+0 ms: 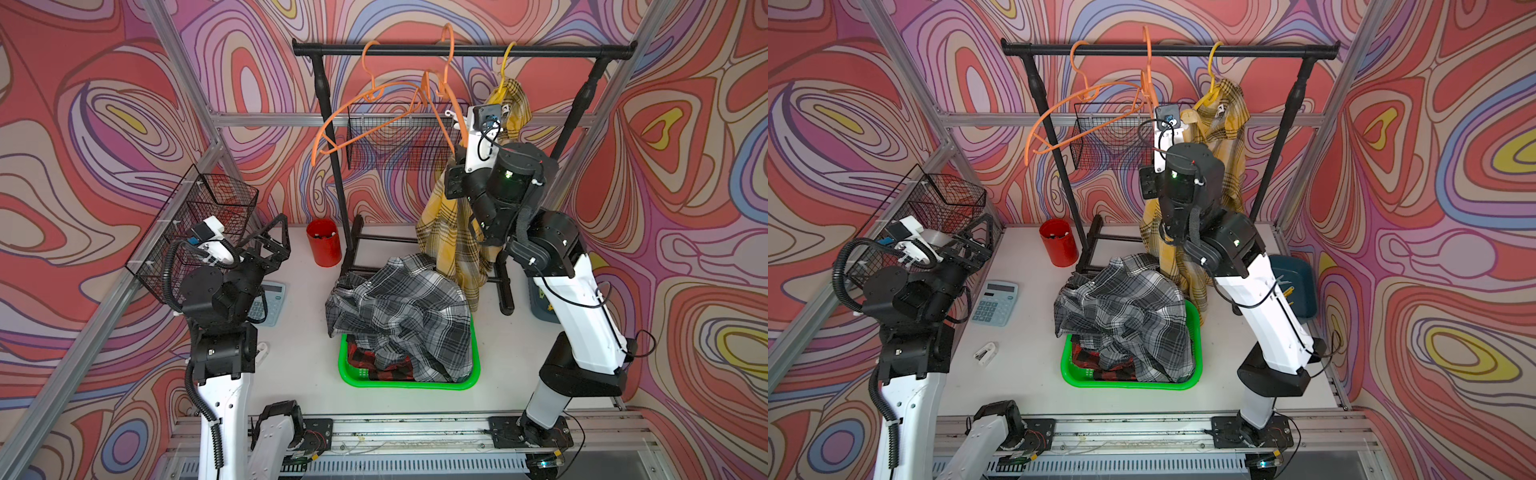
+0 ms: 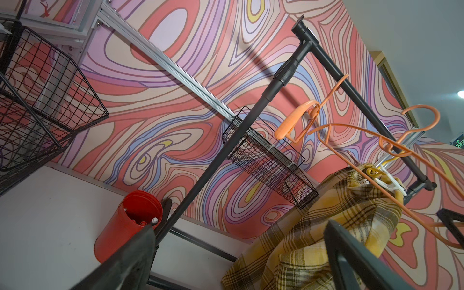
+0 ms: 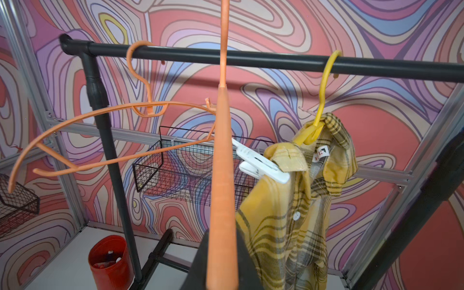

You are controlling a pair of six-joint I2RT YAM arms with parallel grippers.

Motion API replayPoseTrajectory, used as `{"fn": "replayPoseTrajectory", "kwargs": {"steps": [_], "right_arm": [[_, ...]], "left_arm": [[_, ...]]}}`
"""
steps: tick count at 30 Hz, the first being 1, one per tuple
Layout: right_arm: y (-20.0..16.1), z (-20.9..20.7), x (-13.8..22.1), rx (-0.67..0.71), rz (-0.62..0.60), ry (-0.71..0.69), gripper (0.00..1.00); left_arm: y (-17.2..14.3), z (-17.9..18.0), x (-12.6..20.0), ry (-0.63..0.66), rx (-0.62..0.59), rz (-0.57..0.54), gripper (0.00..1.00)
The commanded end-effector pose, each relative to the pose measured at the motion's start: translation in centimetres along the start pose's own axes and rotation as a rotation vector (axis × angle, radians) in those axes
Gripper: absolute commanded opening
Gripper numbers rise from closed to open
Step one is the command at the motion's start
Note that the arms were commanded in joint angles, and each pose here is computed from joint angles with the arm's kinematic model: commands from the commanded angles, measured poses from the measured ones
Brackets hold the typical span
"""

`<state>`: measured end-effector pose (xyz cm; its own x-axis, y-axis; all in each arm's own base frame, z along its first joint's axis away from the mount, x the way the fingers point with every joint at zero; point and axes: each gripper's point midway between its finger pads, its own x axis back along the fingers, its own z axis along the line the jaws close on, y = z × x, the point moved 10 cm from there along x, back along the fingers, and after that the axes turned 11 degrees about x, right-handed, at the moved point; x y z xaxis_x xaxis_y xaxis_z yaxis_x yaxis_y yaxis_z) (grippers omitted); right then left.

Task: Remove the clothespins securing long-sleeve shirts to the hanger
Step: Place the hanger on the clothesline.

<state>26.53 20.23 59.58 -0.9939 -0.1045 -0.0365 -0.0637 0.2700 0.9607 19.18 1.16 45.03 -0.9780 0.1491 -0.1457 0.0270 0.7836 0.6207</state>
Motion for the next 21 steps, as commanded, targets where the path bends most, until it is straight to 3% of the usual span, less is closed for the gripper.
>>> {"fn": "replayPoseTrajectory", "kwargs": {"steps": [1,12,21], "right_arm": [[-1.2,0.2,-1.7,-0.032,0.030,0.028,0.00],[-2.5,0.3,-5.0,-0.021,0.049,0.012,0.00],[-4.1,0.8,-6.8,-0.032,0.089,0.065,0.00]], "left_arm": [[-0.3,0.0,0.2,0.001,-0.013,0.007,1.00],[-0.7,0.6,0.1,0.015,-0.005,0.021,1.00],[-2.2,3.1,-0.1,0.158,0.042,0.093,0.99]]}}
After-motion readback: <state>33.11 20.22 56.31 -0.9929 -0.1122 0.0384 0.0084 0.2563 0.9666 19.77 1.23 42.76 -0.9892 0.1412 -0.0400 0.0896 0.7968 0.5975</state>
